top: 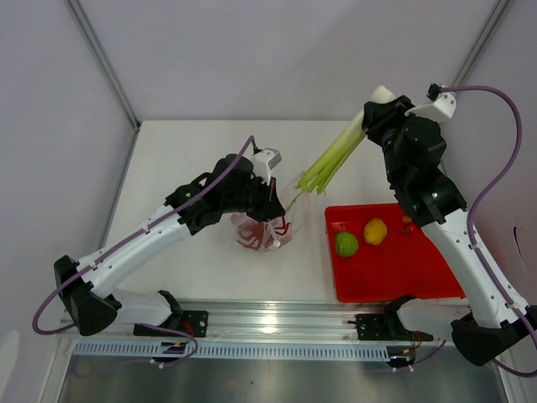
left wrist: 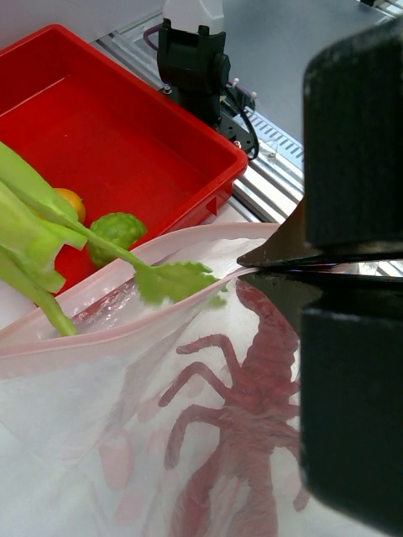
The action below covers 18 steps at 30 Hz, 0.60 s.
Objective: Place the food in the zip-top bag and seal the zipper
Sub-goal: Pick up the fake vegetable from the bin, then place the fake vegetable in the zipper food storage bag.
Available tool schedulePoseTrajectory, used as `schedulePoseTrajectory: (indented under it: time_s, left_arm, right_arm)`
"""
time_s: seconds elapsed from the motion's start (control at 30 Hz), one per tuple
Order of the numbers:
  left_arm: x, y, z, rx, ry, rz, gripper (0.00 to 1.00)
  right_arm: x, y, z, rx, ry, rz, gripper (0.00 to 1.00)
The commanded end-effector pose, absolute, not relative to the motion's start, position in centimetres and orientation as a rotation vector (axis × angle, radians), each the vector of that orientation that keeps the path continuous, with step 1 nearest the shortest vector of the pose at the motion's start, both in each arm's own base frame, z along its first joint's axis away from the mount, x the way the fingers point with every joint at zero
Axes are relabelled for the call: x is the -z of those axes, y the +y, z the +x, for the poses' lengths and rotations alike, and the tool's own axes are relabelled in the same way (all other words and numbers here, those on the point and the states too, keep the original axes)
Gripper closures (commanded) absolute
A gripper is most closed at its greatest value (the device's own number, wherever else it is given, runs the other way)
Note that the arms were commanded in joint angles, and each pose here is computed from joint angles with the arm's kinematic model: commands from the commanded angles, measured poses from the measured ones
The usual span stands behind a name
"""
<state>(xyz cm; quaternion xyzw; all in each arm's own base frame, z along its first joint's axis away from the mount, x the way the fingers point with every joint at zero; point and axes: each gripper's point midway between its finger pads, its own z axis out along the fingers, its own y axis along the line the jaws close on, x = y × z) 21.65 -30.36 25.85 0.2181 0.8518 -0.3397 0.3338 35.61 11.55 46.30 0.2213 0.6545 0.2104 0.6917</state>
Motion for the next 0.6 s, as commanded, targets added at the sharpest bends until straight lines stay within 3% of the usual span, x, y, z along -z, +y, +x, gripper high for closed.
schedulePoseTrajectory:
  time_s: [0.0,0.57]
  left_arm:
    - [-28.3,-30.9,22.4,0.925,2.154,0.547,0.99]
    - [-31.4,-31.5,22.5,0.986,2.106,0.508,0.99]
  right_arm:
    - [-50.0,11.5,35.1,-0.537,1.354,0.527,1.00]
    - [-45.4,15.6,34.5,-0.589,1.422,0.534,1.00]
